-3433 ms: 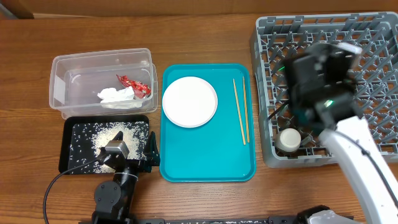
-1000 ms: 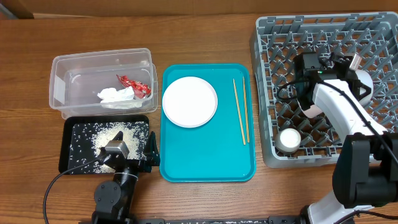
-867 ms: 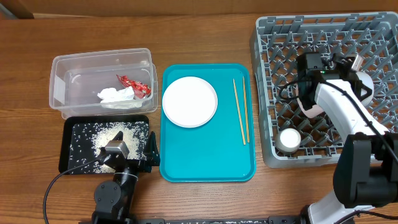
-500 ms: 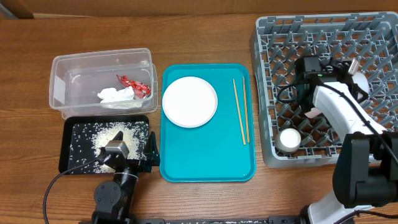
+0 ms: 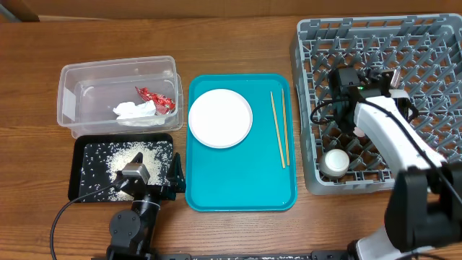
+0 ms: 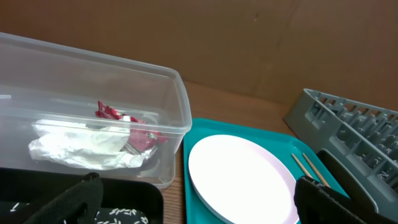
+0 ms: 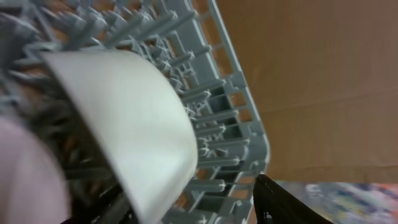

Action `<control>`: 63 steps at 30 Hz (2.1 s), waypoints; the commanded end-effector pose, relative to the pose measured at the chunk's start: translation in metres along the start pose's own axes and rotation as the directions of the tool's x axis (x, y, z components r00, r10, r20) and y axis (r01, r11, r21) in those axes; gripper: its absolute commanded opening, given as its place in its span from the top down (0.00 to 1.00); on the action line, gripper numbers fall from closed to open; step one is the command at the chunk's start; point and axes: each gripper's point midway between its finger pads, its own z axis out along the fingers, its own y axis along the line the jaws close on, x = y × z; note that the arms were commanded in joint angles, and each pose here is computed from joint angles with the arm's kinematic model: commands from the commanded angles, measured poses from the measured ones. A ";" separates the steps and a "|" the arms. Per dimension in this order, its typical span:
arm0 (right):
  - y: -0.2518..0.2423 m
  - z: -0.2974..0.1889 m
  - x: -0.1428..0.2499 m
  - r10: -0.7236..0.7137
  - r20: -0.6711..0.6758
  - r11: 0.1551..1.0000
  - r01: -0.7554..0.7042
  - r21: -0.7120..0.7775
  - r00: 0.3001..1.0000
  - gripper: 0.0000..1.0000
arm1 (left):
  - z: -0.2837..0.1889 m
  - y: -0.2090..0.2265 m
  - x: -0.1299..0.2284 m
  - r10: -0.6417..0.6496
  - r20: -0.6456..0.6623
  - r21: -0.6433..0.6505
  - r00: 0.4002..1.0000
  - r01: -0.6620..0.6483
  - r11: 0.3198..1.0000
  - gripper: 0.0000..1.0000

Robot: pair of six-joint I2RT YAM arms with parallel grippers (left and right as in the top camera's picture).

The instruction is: Sort waste into correct bins and load items into the dishwasher

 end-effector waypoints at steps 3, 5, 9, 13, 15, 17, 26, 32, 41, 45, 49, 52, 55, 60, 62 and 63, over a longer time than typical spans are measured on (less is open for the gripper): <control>-0.017 -0.082 -0.039 0.194 0.068 0.921 -0.158 -0.357 0.979 0.45 | 0.000 -0.001 0.000 -0.011 0.005 0.008 1.000 0.011 1.000 0.00; -0.008 -0.115 -0.039 0.183 0.080 0.865 -0.121 -0.487 0.980 0.46 | 0.000 -0.001 0.000 -0.011 0.005 0.007 1.000 0.011 1.000 0.00; 0.031 -0.176 -0.018 0.080 0.098 0.715 0.011 -0.700 0.992 0.44 | 0.000 -0.001 0.000 -0.011 0.005 0.007 1.000 0.011 1.000 0.00; 0.081 -0.248 0.015 -0.060 0.078 0.391 0.096 -0.915 0.995 0.39 | 0.000 -0.001 0.000 -0.011 0.005 0.008 1.000 0.011 1.000 0.00; 0.098 -0.275 0.027 -0.107 0.084 0.253 0.109 -0.961 0.991 0.39 | 0.000 -0.001 0.000 -0.011 0.005 0.008 1.000 0.011 1.000 0.00; 0.113 -0.288 0.036 -0.129 0.085 0.185 0.109 -0.977 0.988 0.40 | 0.000 -0.001 0.000 -0.011 0.005 0.008 1.000 0.011 1.000 0.00; 0.181 -0.247 0.072 -0.243 0.026 0.313 0.104 -0.944 0.970 0.57 | 0.000 -0.001 0.000 -0.011 0.005 0.007 1.000 0.011 1.000 0.00; 0.223 -0.201 0.081 -0.285 0.016 0.483 0.158 -0.861 0.959 0.58 | 0.000 -0.001 0.000 -0.011 0.005 0.007 1.000 0.011 1.000 0.00; 0.258 -0.170 0.087 -0.300 0.011 0.559 0.186 -0.808 0.954 0.61 | 0.000 -0.001 0.000 -0.011 0.005 0.008 1.000 0.011 1.000 0.00; 0.266 -0.167 0.097 -0.331 -0.005 0.550 0.189 -0.813 0.944 0.71 | 0.000 -0.001 0.000 -0.011 0.005 0.007 1.000 0.011 1.000 0.00; 0.266 -0.169 0.112 -0.386 -0.032 0.523 0.190 -0.831 0.922 0.93 | 0.000 -0.001 0.000 -0.011 0.005 0.008 1.000 0.011 1.000 0.00; 0.260 -0.176 0.116 -0.404 -0.044 0.499 0.180 -0.848 0.914 0.96 | 0.000 -0.001 0.000 -0.011 0.005 0.007 1.000 0.011 1.000 0.00; 0.243 -0.186 0.099 -0.366 -0.026 0.499 0.173 -0.849 0.930 0.96 | 0.000 -0.001 0.000 -0.011 0.005 0.007 1.000 0.011 1.000 0.00; 0.191 -0.226 0.045 -0.216 0.086 0.425 0.173 -0.889 0.973 0.96 | 0.000 -0.001 0.000 -0.011 0.005 0.008 1.000 0.011 1.000 0.00; 0.165 -0.237 0.021 -0.115 0.124 0.420 0.162 -0.893 0.986 0.96 | 0.000 -0.001 0.000 -0.011 0.005 0.007 1.000 0.011 1.000 0.00; 0.150 -0.238 0.009 -0.058 0.137 0.438 0.149 -0.886 0.989 0.96 | 0.000 -0.001 0.000 -0.011 0.005 0.008 1.000 0.011 1.000 0.00</control>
